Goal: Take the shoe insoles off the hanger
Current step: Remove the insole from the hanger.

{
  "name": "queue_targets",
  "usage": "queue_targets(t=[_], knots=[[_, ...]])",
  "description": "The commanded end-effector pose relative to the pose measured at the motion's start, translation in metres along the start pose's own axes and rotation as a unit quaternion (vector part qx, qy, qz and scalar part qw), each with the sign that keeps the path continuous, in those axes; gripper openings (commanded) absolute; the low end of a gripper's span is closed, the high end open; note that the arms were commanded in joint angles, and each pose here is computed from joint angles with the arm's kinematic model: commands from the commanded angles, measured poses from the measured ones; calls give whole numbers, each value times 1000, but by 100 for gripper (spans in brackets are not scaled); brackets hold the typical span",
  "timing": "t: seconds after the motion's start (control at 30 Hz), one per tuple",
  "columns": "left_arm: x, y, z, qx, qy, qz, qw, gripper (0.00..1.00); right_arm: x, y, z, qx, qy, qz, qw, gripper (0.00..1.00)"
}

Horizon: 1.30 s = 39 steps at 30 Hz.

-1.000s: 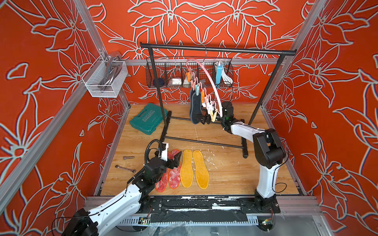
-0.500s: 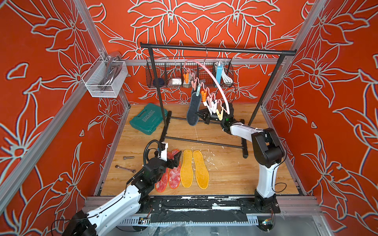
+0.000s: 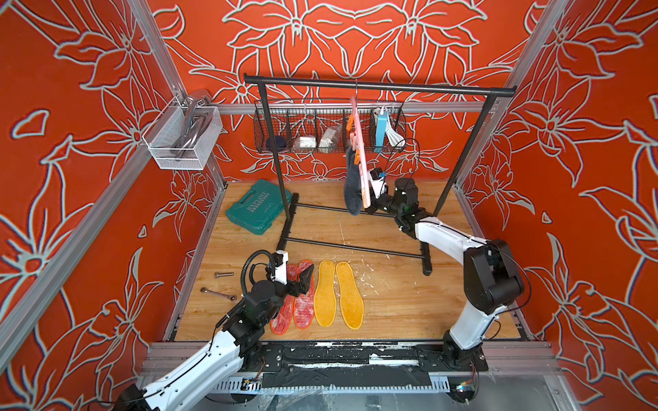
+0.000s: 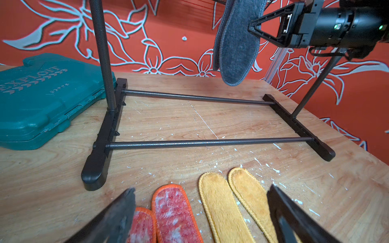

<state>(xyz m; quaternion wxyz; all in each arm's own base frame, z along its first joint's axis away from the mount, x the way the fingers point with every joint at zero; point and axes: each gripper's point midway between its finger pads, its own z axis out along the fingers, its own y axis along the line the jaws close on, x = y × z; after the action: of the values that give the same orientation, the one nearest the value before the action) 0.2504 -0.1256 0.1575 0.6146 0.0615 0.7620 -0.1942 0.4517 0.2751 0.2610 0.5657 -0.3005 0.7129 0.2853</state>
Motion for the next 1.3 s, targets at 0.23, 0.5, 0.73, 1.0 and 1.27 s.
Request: queue_targets(t=[0.23,0.5,0.73,1.0,1.27], knots=[[2,-17,6,47,10,-35,998,92,-25,-2,-67,89,19,-2,996,1],[-6,-65,18,160,42,-49,985,93,-43,35,-111,47,-12,13,999,1],[-57,-126,28,281,44,-59,957,92,-55,64,-126,-17,-25,85,996,1],[-80,-174,36,355,40,-25,934,93,-61,89,-130,-58,-19,155,986,0],[-83,-186,52,372,36,-21,927,93,-61,117,-140,-82,-20,164,983,0]])
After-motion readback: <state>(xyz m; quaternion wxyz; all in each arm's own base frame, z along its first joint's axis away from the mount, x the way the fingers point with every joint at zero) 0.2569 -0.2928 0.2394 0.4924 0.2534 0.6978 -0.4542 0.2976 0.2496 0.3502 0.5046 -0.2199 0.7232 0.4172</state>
